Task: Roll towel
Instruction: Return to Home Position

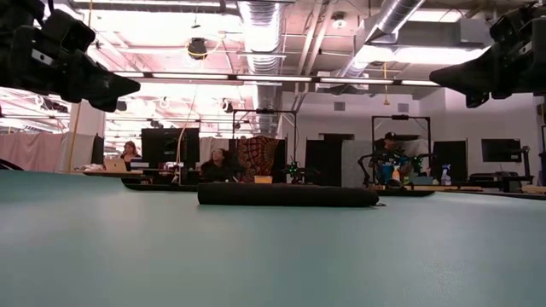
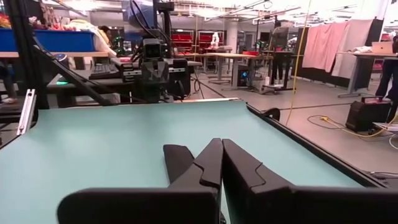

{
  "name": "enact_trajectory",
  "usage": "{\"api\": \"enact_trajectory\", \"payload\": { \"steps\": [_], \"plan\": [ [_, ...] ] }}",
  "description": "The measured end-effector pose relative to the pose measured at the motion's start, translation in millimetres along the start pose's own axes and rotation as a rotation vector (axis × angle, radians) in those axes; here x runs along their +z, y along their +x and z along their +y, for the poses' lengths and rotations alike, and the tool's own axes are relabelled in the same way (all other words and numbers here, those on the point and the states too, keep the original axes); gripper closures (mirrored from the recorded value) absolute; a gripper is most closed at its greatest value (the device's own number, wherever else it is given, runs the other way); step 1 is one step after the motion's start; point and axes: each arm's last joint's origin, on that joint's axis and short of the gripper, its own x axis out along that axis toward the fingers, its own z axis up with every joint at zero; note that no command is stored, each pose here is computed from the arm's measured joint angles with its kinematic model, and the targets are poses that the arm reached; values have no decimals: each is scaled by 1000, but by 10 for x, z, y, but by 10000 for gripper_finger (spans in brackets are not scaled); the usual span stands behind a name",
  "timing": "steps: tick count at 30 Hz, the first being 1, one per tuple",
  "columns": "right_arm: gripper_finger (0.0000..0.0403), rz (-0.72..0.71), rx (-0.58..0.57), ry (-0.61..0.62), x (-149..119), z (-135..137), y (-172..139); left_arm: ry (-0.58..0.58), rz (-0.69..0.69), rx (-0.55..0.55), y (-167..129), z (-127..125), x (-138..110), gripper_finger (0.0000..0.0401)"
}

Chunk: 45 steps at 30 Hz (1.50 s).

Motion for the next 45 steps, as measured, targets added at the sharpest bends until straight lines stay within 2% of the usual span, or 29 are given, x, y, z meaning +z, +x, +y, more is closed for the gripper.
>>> {"api": "enact_trajectory", "payload": {
  "steps": [45],
  "plan": [
    [371,1,0,0,-1,1,0,19,0,1,0,0,1,401]
  ]
}}
